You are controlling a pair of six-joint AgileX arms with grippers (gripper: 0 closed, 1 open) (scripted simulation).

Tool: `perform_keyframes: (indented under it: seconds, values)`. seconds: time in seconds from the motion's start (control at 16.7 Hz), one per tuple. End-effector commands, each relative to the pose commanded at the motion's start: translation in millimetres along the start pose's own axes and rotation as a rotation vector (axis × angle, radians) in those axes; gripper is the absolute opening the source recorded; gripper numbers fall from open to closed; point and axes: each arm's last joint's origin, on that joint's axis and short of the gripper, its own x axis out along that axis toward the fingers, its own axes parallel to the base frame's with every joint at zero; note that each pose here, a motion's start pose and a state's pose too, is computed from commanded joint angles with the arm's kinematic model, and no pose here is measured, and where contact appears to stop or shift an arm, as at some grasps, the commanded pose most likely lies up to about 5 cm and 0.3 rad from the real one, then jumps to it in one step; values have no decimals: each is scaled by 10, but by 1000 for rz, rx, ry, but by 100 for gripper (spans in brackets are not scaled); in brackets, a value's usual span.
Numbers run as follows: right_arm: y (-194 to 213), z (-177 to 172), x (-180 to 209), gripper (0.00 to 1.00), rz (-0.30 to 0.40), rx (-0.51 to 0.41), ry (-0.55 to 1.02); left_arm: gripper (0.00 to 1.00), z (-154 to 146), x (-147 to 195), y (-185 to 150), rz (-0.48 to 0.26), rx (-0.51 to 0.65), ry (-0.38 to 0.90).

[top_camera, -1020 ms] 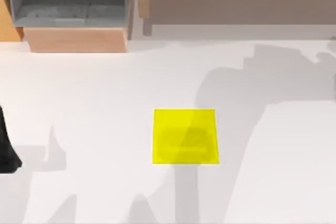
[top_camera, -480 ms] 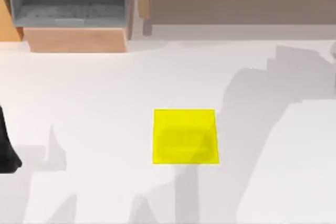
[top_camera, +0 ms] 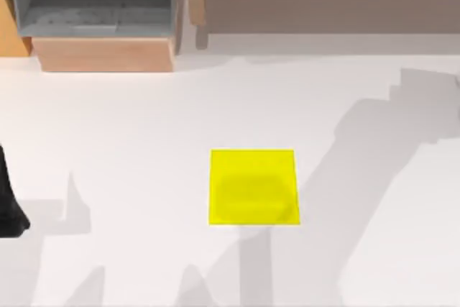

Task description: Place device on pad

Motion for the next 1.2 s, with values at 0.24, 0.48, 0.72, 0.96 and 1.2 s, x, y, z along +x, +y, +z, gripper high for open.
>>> perform_keyframes:
  seconds: [0.24, 0.48, 0.72, 0.96, 1.2]
  values:
    - [0, 0, 0, 77, 0, 0, 0, 100, 0, 0, 0, 0, 0, 0]
    - [0, 0, 0, 47, 0, 0, 0, 100, 0, 0, 0, 0, 0, 0]
    - [0, 0, 0, 17, 0, 0, 0, 100, 0, 0, 0, 0, 0, 0]
    - [0, 0, 0, 0, 0, 0, 0, 100, 0, 0, 0, 0, 0, 0]
    - [0, 0, 0, 0, 0, 0, 0, 100, 0, 0, 0, 0, 0, 0]
